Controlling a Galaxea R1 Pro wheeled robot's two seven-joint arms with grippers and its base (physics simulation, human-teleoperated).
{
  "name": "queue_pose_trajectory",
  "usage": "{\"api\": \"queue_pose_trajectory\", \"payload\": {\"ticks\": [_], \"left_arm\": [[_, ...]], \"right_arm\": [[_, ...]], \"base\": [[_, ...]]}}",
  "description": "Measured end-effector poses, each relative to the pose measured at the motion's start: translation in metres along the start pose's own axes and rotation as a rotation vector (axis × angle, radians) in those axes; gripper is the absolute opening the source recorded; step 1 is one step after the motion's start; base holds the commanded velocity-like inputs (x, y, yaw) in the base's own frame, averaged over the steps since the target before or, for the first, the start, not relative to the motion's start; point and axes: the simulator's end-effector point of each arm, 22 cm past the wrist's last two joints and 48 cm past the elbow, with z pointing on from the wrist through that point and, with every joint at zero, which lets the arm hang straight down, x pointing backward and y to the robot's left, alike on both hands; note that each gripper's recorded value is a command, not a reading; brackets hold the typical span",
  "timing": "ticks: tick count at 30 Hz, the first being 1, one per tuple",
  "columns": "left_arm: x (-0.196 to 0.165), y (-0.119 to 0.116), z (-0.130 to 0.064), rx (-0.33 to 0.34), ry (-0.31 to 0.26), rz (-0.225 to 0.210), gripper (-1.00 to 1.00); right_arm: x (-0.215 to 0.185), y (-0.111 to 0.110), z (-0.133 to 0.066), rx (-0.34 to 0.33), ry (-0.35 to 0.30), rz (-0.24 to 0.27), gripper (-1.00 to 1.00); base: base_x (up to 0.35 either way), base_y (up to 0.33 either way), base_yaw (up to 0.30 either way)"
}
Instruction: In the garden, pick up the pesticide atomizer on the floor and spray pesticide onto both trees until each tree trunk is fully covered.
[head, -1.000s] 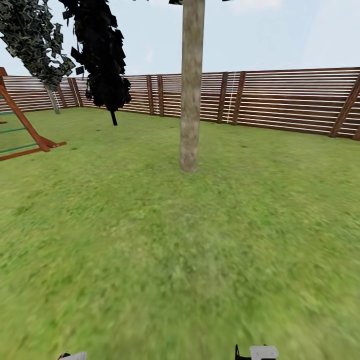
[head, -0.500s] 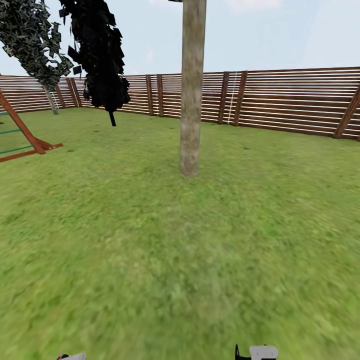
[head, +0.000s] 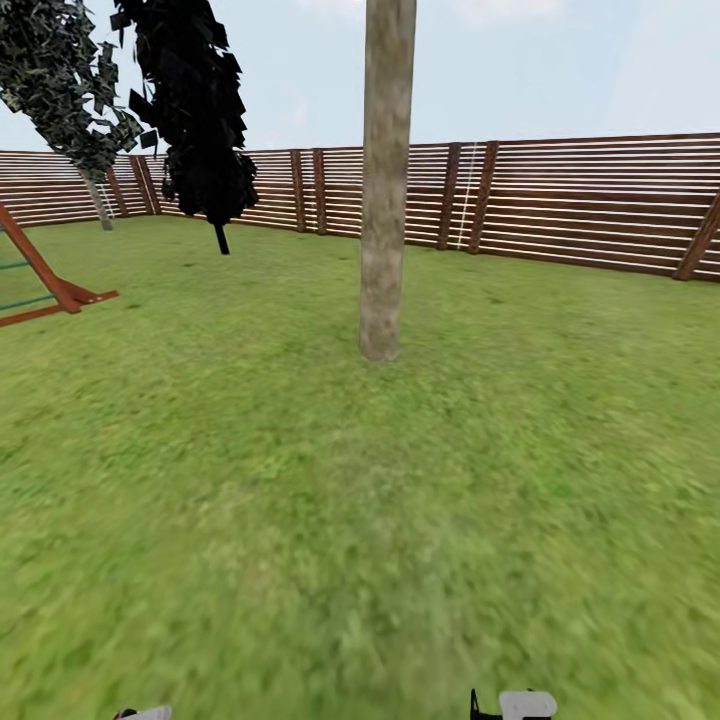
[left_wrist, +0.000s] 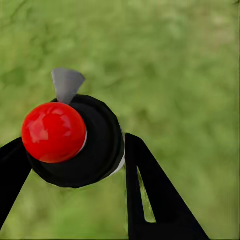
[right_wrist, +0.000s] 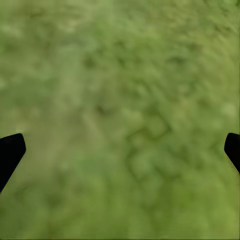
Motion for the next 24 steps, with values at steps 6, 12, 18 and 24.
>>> {"api": "queue_pose_trajectory", "payload": {"ticks": [6,12,18,24], "left_arm": [[0.000,0.001,0.000,-0.004,0.001,-0.005,-1.00],[0.004,0.007,-0.002,-0.017,0.006,-0.008,-1.00],[0.005,0.001,-0.003,-0.006,0.009,0.000,-1.00],[0.006,0.000,-0.003,-0.004,0.009,-0.001,-1.00]], "right_arm": [[0.000,0.000,0.000,0.000,0.000,0.000,1.00],[-0.004,-0.002,0.002,0.007,-0.009,0.010,1.00],[-0.022,-0.039,0.015,0.048,-0.062,-0.010,1.00],[-0.020,-0.006,0.013,-0.107,-0.054,0.002,1.00]], "base": [[0.339,0.000,0.000],[0.339,0.000,0.000],[0.339,0.000,0.000],[0.339,0.000,0.000]]}}
